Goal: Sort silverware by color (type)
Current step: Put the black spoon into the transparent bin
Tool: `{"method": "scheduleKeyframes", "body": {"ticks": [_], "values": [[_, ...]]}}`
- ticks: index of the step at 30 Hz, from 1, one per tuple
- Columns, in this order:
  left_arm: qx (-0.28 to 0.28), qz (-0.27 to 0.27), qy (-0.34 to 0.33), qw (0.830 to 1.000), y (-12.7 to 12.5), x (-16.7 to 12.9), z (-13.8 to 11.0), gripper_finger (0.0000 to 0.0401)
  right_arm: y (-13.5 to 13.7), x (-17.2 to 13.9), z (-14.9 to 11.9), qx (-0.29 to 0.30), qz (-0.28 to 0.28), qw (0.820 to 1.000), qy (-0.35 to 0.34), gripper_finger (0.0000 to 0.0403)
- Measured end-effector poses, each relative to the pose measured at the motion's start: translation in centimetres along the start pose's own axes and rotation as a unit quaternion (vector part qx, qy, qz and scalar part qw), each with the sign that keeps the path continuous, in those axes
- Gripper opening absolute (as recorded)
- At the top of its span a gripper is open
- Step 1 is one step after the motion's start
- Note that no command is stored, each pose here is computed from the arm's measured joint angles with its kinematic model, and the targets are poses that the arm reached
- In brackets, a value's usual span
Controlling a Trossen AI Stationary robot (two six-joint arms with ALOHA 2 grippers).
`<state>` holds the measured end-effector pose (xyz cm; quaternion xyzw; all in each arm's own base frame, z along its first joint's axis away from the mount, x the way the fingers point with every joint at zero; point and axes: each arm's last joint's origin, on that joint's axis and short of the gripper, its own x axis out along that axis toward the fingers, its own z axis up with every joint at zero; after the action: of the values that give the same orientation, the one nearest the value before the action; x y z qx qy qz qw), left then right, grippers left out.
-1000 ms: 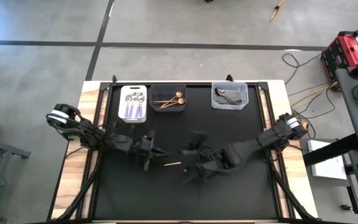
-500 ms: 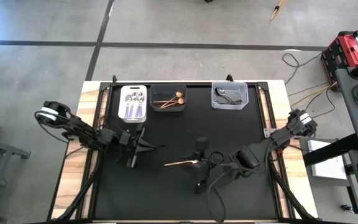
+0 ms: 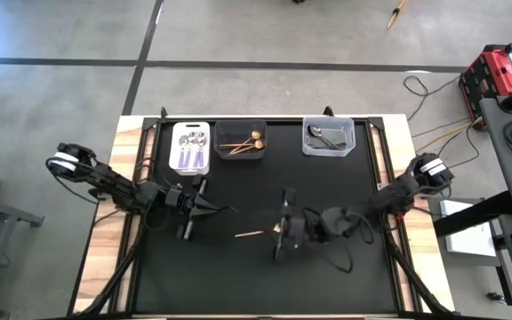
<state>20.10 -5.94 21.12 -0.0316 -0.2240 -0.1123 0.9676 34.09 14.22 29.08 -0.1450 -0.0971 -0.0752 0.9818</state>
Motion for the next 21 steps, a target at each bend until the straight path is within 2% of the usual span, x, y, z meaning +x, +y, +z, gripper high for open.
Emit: {"method": "scheduleKeyframes", "body": {"ticks": [2, 8, 14, 21], "values": [[0.0, 0.0, -0.001, 1.0, 0.0, 0.2, 0.0, 0.0, -0.5, 0.2, -0.9, 0.028, 0.001, 0.999, -0.027, 0.0118], [0.009, 0.0, -0.002, 1.0, 0.0, 0.4, 0.1, 0.0, -1.6, 1.6, -2.8, 0.071, -0.022, 0.997, -0.021, 0.0162], [0.014, 0.005, 0.0, 1.0, 0.0, 0.4, 0.1, 0.0, -1.6, 2.8, -2.1, 0.063, -0.007, 0.997, -0.041, 0.0209], [0.018, 0.037, 0.003, 0.999, 0.3, 0.4, 0.0, 0.0, -1.7, 4.8, -1.4, 0.041, -0.023, 0.997, -0.056, 0.0223]]}}
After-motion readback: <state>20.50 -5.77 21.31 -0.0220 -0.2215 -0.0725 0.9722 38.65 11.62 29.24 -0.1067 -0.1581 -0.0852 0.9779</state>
